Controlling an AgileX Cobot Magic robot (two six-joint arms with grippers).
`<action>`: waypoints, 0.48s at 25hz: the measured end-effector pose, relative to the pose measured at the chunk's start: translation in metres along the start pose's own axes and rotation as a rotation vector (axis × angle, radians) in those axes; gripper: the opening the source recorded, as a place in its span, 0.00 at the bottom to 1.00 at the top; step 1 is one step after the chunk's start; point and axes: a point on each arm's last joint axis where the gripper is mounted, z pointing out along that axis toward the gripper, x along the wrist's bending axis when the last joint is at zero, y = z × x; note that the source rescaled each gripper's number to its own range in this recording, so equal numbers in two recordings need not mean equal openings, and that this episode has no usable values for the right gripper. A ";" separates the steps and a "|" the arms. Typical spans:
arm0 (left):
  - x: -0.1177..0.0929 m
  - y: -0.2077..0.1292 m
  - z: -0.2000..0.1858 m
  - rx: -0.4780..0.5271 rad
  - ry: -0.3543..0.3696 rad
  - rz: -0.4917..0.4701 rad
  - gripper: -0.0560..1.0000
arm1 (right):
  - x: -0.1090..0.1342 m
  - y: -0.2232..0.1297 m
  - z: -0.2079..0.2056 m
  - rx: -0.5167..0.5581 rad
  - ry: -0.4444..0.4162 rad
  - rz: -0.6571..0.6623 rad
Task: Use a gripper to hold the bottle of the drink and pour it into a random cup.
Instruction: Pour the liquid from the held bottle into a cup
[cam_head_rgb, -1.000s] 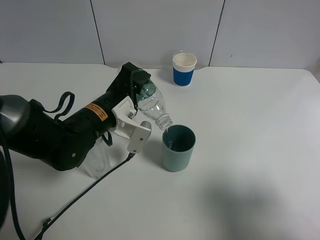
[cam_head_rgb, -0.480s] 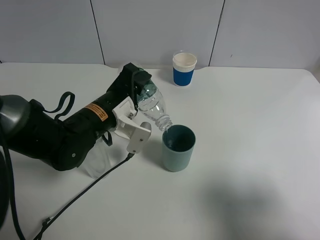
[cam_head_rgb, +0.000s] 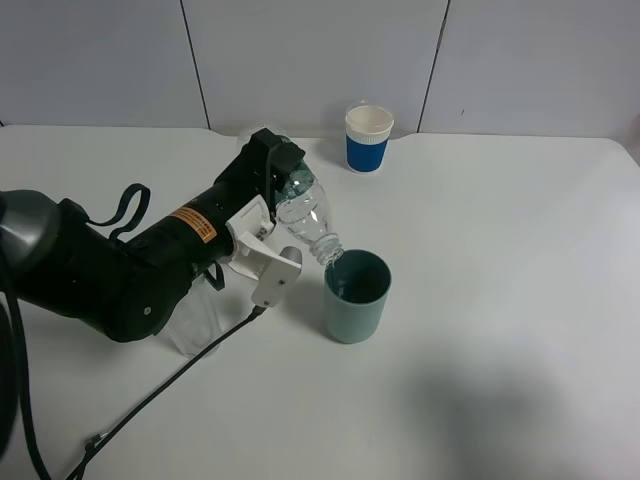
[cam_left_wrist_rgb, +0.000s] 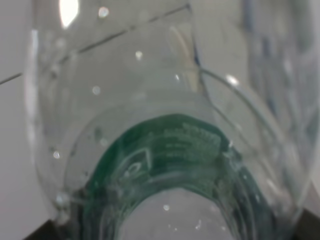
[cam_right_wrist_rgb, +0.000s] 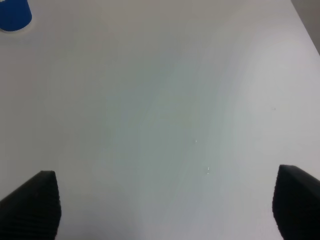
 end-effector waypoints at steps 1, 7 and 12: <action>0.000 0.000 0.000 0.000 0.000 0.004 0.06 | 0.000 0.000 0.000 0.000 0.000 0.000; 0.000 0.000 0.000 0.000 0.000 0.021 0.06 | 0.000 0.000 0.000 0.000 0.000 0.000; 0.000 0.000 0.000 0.000 0.000 0.024 0.06 | 0.000 0.000 0.000 0.000 0.000 0.000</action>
